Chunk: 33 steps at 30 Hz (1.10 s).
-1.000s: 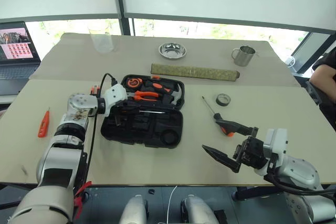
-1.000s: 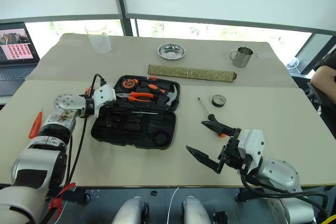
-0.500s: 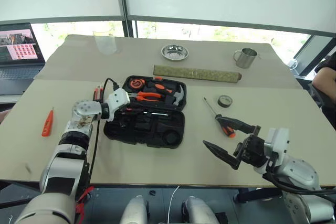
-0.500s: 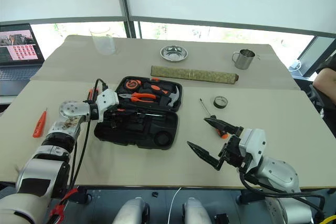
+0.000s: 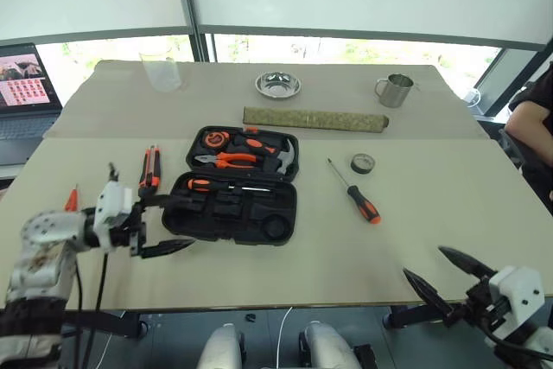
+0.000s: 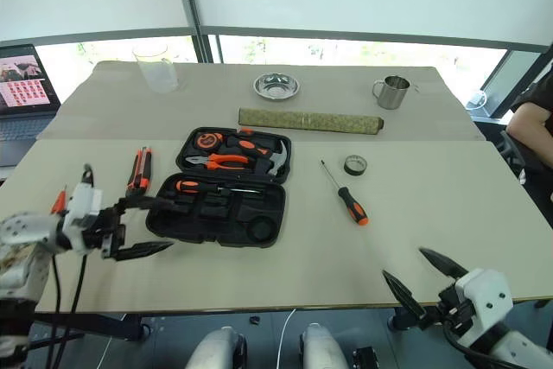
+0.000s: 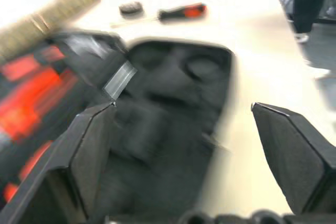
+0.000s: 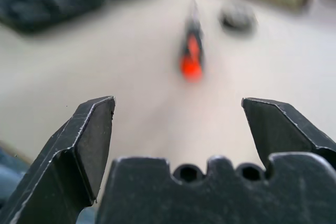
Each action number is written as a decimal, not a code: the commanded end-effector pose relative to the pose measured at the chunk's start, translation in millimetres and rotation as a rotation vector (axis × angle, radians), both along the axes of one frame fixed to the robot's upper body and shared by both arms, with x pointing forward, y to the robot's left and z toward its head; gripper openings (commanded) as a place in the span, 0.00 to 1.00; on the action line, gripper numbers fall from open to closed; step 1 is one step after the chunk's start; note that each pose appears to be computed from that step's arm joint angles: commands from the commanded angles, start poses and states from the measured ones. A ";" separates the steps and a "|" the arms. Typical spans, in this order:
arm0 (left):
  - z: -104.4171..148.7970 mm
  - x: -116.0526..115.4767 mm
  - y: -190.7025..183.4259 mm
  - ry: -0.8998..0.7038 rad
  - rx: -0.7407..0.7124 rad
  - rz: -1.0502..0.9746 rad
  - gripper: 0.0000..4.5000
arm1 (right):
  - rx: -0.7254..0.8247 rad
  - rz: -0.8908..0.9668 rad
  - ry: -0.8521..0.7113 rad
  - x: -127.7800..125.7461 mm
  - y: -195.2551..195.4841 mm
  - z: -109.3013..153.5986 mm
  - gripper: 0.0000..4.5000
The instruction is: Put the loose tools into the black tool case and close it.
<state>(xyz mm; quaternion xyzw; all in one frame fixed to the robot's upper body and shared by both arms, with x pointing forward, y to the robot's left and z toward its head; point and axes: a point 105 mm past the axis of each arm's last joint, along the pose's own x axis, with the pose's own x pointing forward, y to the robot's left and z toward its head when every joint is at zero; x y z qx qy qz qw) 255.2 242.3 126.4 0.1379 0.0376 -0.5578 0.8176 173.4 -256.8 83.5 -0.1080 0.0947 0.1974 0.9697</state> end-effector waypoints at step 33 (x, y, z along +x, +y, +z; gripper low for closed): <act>44.7 -20.8 -36.6 -0.136 -0.161 0.069 1.00 | -0.098 0.421 -0.154 134.3 83.3 80.5 0.23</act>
